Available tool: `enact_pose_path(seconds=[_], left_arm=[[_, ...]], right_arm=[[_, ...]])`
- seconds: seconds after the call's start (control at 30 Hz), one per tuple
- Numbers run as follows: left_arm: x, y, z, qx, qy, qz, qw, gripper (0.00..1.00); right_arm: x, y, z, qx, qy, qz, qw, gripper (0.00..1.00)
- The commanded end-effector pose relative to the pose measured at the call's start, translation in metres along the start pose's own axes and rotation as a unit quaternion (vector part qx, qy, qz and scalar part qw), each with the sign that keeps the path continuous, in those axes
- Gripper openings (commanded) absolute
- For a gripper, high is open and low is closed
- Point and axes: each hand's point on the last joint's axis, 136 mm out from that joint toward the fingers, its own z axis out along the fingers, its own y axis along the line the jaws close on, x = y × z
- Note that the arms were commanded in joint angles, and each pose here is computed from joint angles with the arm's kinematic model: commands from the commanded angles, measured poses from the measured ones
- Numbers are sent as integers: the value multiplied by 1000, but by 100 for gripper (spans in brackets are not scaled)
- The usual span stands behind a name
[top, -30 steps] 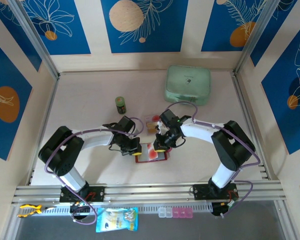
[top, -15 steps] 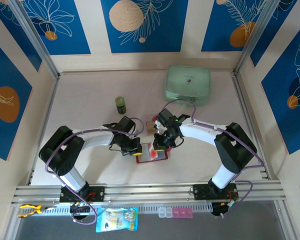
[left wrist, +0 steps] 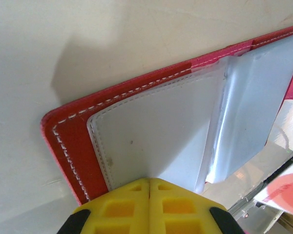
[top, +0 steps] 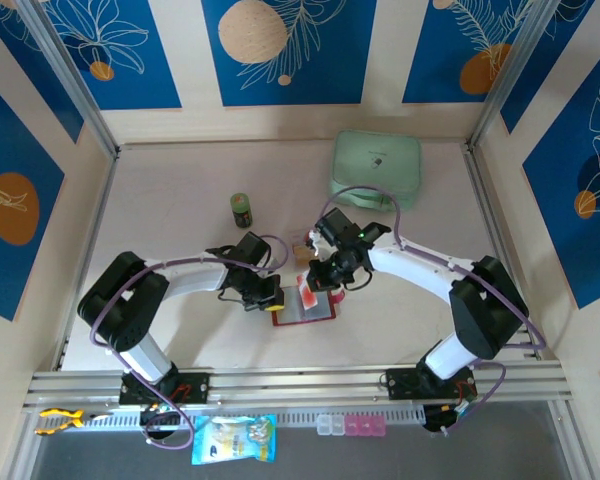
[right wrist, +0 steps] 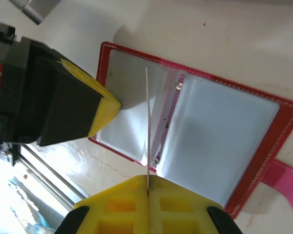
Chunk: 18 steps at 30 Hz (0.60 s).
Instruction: Take the credit cards out of the card holder
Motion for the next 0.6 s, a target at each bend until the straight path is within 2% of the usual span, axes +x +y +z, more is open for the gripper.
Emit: enact_pose_path(seconds=[0.0, 0.13, 0.2, 0.37, 0.57], left_arm=[[-4, 0, 0, -3, 2, 6, 1000, 0], [-6, -6, -3, 13, -1, 9, 1000, 3], [-8, -10, -5, 20, -3, 12, 1000, 4], [-11, -13, -11, 29, -11, 10, 999, 4], [-14, -17, -18, 34, -22, 10, 999, 9]], right_arm=[[-3, -5, -17, 32, 3, -84, 996, 1], [-3, -9, -26, 43, 32, -162, 985, 1], [-3, -9, -31, 51, 39, -227, 972, 1], [-24, -29, -44, 131, 24, -366, 921, 0], [-49, -37, -56, 148, 46, -466, 871, 0]])
